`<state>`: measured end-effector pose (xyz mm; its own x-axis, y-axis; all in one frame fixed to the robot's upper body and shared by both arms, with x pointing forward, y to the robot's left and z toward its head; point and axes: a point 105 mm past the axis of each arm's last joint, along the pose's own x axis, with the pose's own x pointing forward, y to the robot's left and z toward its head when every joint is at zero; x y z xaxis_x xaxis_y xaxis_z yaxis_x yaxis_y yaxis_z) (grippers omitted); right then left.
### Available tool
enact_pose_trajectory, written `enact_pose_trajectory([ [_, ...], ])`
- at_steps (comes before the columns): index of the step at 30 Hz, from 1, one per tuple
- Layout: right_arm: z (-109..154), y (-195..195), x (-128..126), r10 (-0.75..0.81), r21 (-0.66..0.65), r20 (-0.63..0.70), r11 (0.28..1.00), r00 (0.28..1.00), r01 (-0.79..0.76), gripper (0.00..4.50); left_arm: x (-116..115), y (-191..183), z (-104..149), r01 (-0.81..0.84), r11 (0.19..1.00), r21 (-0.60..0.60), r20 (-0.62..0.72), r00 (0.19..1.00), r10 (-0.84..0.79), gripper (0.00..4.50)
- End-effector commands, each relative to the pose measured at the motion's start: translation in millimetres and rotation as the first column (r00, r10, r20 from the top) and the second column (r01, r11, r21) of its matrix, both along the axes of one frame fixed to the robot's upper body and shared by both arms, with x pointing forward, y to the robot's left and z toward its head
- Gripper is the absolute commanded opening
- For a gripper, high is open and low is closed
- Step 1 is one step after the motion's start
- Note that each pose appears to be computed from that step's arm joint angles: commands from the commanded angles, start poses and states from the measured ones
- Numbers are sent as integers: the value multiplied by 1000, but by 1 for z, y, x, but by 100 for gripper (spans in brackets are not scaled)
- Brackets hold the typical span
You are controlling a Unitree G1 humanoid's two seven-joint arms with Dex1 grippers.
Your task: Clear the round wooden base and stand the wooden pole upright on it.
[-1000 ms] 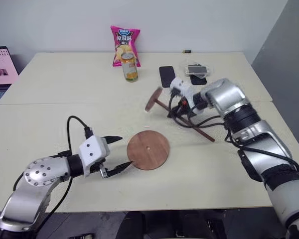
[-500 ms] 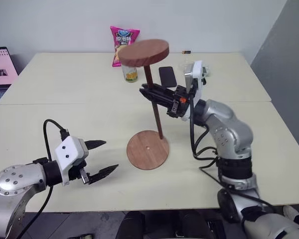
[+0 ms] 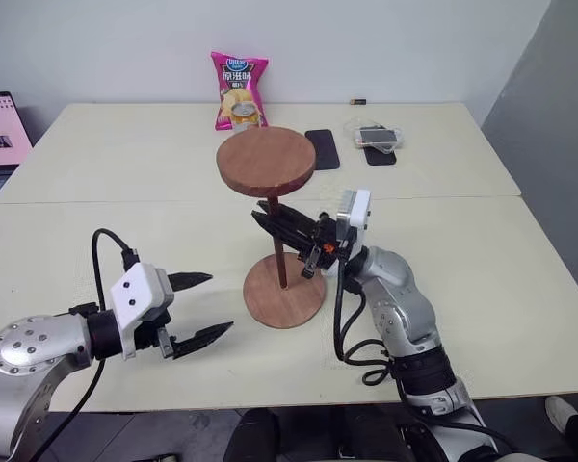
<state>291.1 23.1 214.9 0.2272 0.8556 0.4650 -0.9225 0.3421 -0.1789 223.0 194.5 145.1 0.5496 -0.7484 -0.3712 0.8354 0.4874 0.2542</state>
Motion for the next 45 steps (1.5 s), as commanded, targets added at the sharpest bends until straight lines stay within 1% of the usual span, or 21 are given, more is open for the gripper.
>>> enact_pose_trajectory([
  [1,4,0,-1,-24,29,53,999,998,23,24,-2,-4,2,24,999,21,10,1000,-24,450],
  [8,-4,4,0,-26,17,55,1000,998,25,24,-2,1,-1,20,999,35,3,1000,-21,450],
  [19,-17,10,-8,14,-24,36,1000,999,-13,24,-1,5,-3,15,999,42,8,1000,-15,450],
  [24,-26,9,-7,11,-60,21,998,1000,-10,24,0,4,-4,13,999,41,12,1000,-13,450],
  [27,-31,10,-4,3,-78,-5,997,1000,-3,24,1,4,-4,13,999,39,14,1000,-13,450],
  [33,-51,8,4,-19,-146,-113,989,993,2,24,2,4,-4,13,999,38,19,1000,-13,450],
  [36,-52,8,5,-26,-137,-133,991,991,7,24,2,5,-4,12,999,37,20,1000,-13,450],
  [40,-49,13,0,7,-149,-90,989,996,-20,24,1,8,-7,4,999,38,16,1000,-5,450],
  [45,-50,17,-4,26,-174,-70,984,997,-38,24,1,10,-9,0,999,39,18,1000,-1,450],
])
